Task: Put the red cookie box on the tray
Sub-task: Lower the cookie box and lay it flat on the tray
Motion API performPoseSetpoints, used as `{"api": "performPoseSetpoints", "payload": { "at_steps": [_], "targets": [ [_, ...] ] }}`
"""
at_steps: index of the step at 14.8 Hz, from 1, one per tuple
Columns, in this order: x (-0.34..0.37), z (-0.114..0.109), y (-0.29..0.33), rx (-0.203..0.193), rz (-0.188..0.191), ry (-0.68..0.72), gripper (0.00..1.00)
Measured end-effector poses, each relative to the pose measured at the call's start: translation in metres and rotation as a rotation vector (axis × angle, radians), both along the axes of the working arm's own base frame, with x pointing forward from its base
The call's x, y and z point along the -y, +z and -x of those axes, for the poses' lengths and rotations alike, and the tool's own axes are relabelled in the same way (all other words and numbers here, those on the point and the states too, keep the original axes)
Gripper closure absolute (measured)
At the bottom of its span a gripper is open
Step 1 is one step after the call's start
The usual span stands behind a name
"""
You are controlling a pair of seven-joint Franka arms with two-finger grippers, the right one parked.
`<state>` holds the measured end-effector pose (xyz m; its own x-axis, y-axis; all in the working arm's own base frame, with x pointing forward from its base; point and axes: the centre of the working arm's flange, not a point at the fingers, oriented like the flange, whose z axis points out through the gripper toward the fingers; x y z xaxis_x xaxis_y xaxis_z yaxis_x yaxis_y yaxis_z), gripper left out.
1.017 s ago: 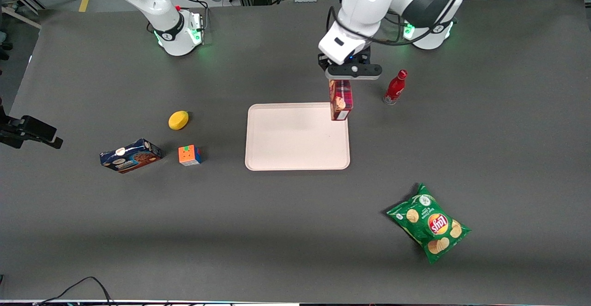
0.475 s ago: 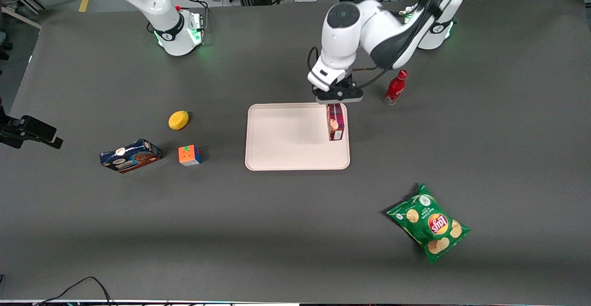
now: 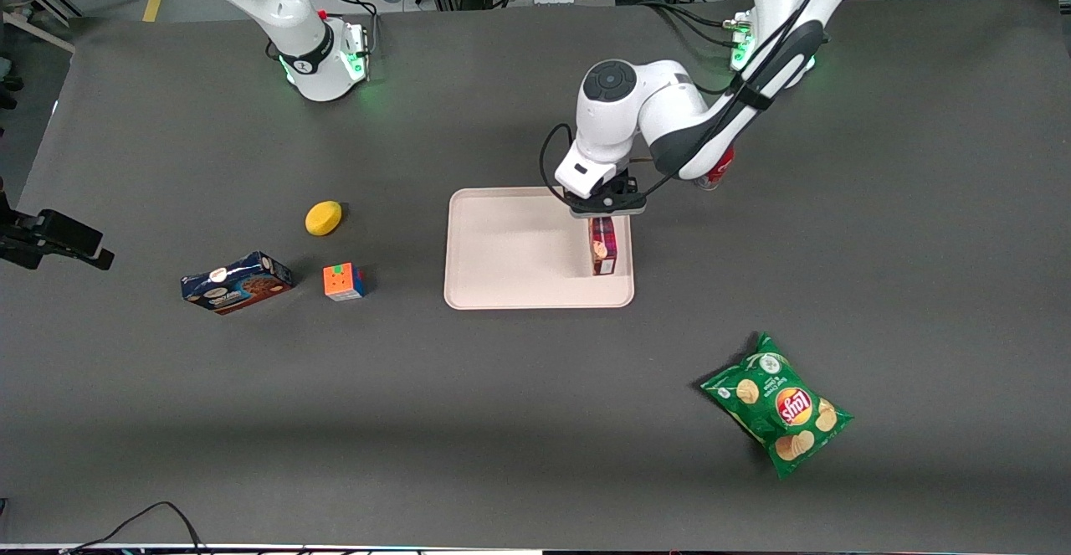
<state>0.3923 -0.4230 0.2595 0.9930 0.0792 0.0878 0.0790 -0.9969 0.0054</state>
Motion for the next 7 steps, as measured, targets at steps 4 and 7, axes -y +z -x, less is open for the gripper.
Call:
{"api": "performPoseSetpoints", "payload": {
  "at_steps": [4,7],
  "targets": [
    [-0.003,-0.003,-0.021,0.009,-0.022,-0.038,0.78],
    [-0.005,-0.010,-0.038,-0.015,-0.018,-0.033,0.78]
  ]
}}
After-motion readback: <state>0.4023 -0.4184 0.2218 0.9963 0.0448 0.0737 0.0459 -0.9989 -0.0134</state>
